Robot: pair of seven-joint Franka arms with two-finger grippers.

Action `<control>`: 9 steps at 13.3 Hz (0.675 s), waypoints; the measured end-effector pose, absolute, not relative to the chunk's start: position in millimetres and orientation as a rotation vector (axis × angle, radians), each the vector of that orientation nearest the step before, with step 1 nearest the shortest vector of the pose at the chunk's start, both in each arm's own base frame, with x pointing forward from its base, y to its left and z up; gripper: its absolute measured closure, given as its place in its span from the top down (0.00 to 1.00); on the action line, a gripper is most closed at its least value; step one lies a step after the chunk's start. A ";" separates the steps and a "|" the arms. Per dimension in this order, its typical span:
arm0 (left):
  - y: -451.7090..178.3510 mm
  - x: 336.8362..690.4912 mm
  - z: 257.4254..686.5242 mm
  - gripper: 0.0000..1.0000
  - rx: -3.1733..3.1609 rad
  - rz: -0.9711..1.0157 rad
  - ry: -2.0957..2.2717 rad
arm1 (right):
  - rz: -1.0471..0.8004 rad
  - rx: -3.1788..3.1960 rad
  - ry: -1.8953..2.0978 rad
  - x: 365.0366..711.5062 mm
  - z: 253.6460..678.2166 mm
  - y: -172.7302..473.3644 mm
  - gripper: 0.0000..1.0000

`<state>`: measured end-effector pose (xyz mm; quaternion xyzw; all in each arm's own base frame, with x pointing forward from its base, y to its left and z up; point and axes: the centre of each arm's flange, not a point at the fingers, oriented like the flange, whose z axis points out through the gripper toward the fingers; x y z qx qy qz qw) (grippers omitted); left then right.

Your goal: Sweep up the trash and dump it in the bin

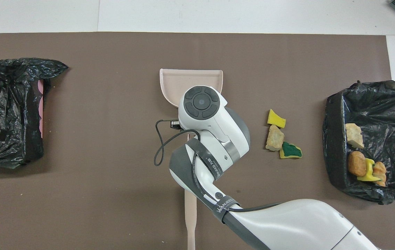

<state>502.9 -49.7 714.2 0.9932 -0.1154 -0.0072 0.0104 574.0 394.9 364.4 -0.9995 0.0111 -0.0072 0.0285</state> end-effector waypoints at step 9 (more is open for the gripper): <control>-55.1 501.0 714.6 1.00 3.098 -0.028 -0.377 | -0.018 -3.087 0.106 572.3 434.0 363.9 1.00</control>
